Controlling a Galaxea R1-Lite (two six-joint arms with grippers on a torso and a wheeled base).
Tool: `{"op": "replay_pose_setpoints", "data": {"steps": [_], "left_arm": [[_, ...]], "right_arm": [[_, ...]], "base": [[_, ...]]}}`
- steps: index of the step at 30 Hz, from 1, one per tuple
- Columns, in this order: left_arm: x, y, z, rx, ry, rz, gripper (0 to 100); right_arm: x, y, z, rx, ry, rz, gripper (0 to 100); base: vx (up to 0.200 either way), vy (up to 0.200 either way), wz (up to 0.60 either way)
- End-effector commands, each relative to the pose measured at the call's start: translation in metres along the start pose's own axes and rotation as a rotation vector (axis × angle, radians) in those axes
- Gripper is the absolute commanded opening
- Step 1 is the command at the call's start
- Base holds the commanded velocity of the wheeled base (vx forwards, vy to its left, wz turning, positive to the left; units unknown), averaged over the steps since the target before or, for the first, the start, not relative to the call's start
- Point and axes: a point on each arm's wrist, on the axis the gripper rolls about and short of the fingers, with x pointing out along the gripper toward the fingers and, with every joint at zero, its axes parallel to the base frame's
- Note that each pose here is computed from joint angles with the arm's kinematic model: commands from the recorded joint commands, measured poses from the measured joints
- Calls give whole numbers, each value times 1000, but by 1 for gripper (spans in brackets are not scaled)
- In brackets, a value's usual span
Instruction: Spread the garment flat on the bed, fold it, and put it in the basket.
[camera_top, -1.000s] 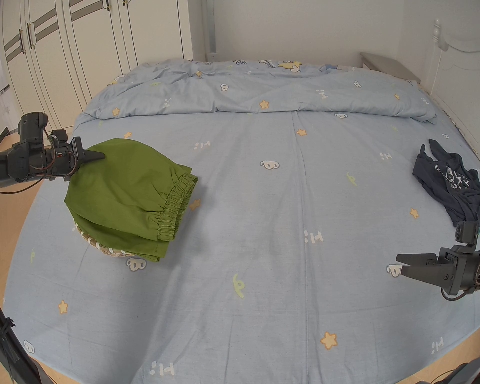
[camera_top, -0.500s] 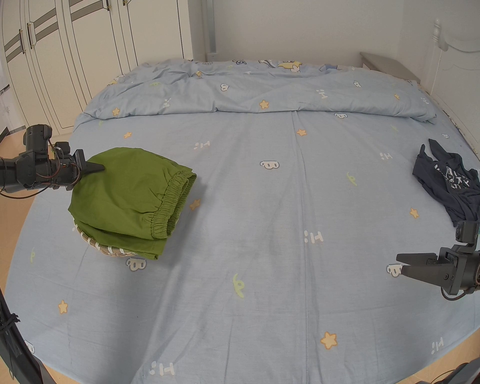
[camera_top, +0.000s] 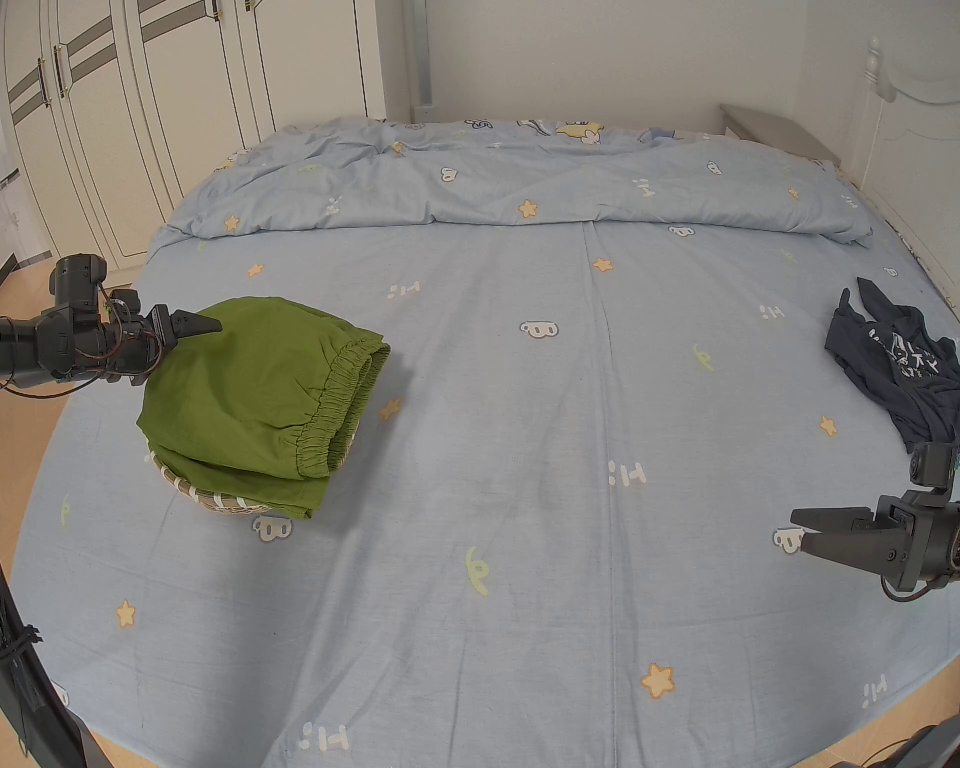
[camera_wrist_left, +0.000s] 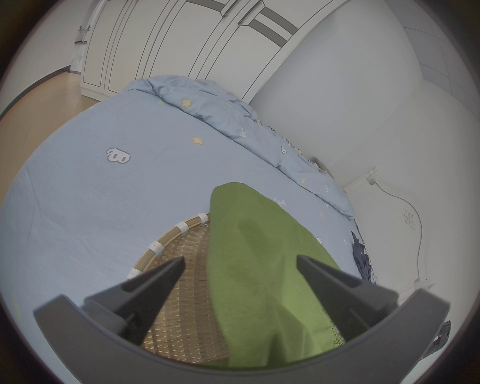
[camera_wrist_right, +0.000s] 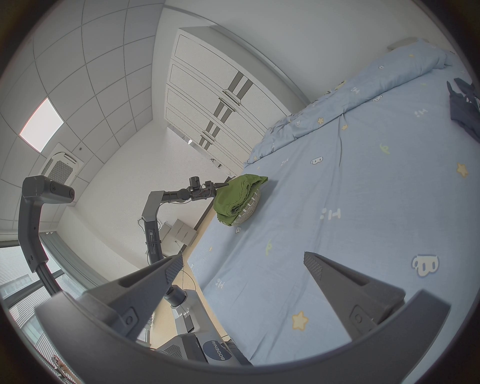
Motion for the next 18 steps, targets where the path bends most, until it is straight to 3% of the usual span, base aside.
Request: {"op": "replay_pose_setpoints", "data": {"steps": [1, 18], "left_arm": [[-8, -4, 4, 9, -18, 8, 100], [-67, -44, 22, 81, -157, 64, 100]], "right_arm": [[0, 0, 0, 3, 2, 0, 100], [0, 0, 0, -2, -2, 1, 100]], "base": [[0, 0, 0], [0, 0, 0]]}}
